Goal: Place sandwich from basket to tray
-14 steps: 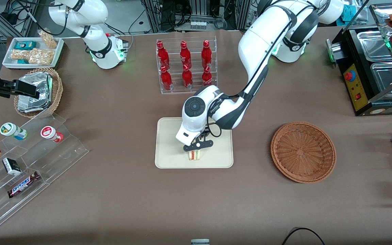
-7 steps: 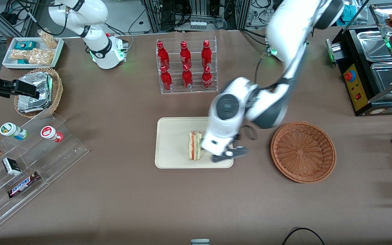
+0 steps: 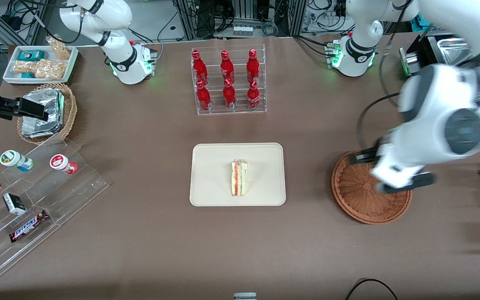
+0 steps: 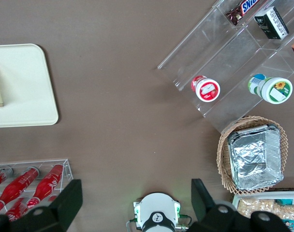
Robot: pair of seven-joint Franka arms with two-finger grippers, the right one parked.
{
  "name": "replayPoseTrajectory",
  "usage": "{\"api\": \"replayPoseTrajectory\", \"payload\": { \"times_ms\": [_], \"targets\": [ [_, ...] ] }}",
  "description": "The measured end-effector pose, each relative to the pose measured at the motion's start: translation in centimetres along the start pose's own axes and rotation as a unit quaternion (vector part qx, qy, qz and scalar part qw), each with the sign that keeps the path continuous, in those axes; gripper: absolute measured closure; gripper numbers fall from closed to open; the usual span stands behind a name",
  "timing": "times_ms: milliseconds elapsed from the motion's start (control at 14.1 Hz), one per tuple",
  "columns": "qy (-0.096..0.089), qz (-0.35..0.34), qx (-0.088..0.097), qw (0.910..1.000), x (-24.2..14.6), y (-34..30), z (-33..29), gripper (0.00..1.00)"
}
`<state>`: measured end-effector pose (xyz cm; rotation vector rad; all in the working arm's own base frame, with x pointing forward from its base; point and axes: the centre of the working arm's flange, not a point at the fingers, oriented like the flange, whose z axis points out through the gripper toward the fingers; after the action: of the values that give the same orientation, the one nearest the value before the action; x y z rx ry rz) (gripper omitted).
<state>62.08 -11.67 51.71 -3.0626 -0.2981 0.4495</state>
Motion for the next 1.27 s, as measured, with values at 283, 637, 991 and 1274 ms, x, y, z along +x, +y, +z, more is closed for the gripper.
{"api": "replayPoseTrajectory", "payload": {
  "times_ms": [283,637,991,1274],
  "targets": [
    [-0.024,0.006,-0.015,0.9996,-2.6,-12.5,-3.4,0.0],
    [-0.029,0.016,-0.015,0.9993,-7.2,-14.2,-5.7,0.0],
    [-0.008,0.039,-0.014,0.9991,-8.5,-12.0,-8.1,0.0],
    [-0.011,0.034,-0.014,0.9993,-8.1,-12.1,-7.8,0.0]
  ]
}}
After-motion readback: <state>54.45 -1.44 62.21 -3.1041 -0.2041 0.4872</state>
